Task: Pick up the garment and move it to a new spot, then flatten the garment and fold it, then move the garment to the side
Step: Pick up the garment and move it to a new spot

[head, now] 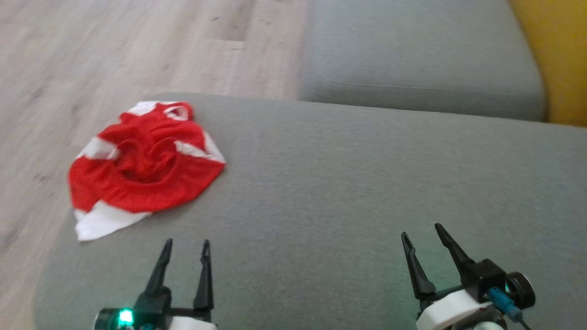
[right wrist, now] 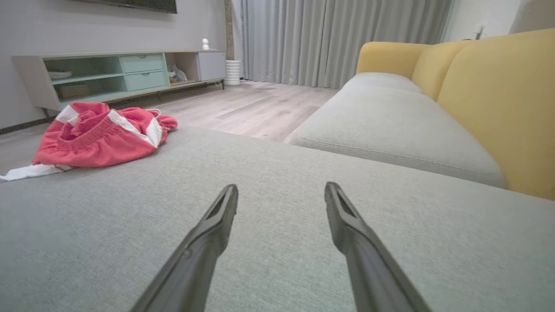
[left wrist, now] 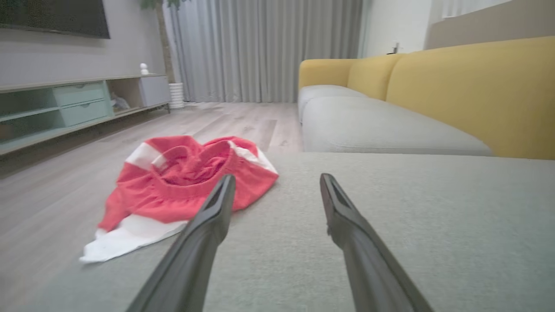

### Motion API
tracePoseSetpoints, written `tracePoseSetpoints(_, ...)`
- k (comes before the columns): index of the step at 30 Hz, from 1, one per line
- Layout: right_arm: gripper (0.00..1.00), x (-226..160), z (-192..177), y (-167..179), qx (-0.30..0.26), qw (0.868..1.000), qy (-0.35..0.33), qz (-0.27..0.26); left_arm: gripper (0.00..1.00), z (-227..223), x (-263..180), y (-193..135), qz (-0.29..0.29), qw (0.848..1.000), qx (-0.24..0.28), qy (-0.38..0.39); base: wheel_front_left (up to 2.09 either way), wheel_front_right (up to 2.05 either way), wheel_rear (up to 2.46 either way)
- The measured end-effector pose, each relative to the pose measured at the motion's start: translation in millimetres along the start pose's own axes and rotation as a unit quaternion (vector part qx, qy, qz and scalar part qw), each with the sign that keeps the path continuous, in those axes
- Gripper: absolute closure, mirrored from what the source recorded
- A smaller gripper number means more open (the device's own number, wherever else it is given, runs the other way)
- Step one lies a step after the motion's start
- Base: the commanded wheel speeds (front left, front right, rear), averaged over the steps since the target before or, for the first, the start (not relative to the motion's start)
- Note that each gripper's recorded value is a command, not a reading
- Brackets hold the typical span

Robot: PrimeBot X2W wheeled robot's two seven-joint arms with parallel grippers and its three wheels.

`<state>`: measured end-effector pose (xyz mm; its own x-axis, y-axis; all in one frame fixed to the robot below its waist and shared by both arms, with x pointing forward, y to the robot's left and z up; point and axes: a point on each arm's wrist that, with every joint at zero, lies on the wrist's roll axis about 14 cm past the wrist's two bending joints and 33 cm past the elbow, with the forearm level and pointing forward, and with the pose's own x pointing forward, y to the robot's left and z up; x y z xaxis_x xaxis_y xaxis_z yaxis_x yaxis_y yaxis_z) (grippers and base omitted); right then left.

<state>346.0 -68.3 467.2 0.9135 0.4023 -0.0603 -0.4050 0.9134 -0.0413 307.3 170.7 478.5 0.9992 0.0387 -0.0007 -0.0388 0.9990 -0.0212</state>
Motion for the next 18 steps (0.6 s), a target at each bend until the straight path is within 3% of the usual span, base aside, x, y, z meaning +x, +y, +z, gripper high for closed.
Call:
tracePoseSetpoints(12,0.0,40,3,70,-0.009,0.992,0.003,0.124,0.0,-2,-54,100,0.177,0.984,-0.002,-0.001,0.0,0.0,0.0)
tracePoseSetpoints(18,0.0,51,-5,96,-0.012,0.986,0.014,0.168,0.0,0,-75,129,0.233,0.972,0.008,0.001,0.0,0.0,0.0)
